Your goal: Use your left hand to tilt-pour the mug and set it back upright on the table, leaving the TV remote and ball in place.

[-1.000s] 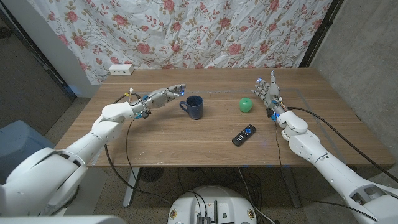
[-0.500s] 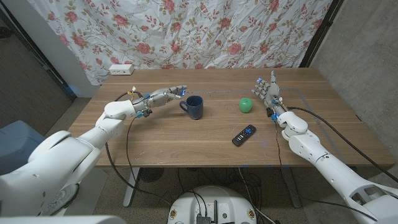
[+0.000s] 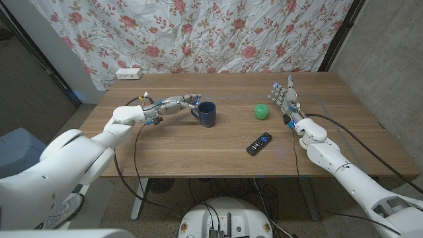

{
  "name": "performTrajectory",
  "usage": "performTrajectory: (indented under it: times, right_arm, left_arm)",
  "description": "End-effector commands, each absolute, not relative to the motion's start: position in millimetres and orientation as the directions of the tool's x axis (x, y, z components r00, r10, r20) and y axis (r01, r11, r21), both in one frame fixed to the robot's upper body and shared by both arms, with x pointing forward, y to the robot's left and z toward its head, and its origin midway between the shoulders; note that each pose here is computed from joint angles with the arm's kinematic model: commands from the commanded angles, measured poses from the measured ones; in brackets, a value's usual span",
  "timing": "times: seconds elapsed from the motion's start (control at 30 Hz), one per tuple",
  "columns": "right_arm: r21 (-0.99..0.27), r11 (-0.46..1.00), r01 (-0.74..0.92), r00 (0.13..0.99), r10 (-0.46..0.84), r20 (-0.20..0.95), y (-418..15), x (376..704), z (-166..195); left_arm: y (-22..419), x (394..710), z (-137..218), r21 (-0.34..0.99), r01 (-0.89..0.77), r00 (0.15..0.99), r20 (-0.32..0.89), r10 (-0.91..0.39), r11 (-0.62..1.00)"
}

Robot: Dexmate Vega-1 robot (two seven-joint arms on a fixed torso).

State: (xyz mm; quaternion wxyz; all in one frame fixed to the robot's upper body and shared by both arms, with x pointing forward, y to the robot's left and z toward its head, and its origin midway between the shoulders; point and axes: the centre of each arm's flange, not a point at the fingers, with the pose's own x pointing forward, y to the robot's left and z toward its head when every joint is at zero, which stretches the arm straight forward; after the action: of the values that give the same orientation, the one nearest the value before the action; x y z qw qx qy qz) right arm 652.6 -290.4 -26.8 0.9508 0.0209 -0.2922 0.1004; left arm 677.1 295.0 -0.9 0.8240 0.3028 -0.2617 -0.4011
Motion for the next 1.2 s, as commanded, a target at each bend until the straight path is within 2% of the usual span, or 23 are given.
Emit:
performTrajectory:
  times: [0.03, 0.57, 1.2]
  right_arm:
    - [-0.017, 0.980, -0.200, 0.810, 0.175, 0.560, -290, 653, -27]
    - [-0.017, 0.980, -0.200, 0.810, 0.175, 0.560, -290, 653, -27]
    - [-0.019, 0.979, -0.203, 0.809, 0.178, 0.560, -290, 653, -27]
  left_arm:
    - [296, 680, -3, 0.711, 0.514, 0.556, 0.151, -0.818, 0.480]
    - [283, 685, -7, 0.725, 0.527, 0.561, 0.095, -0.823, 0.443]
    - [276, 686, -11, 0.723, 0.521, 0.559, 0.114, -0.821, 0.455]
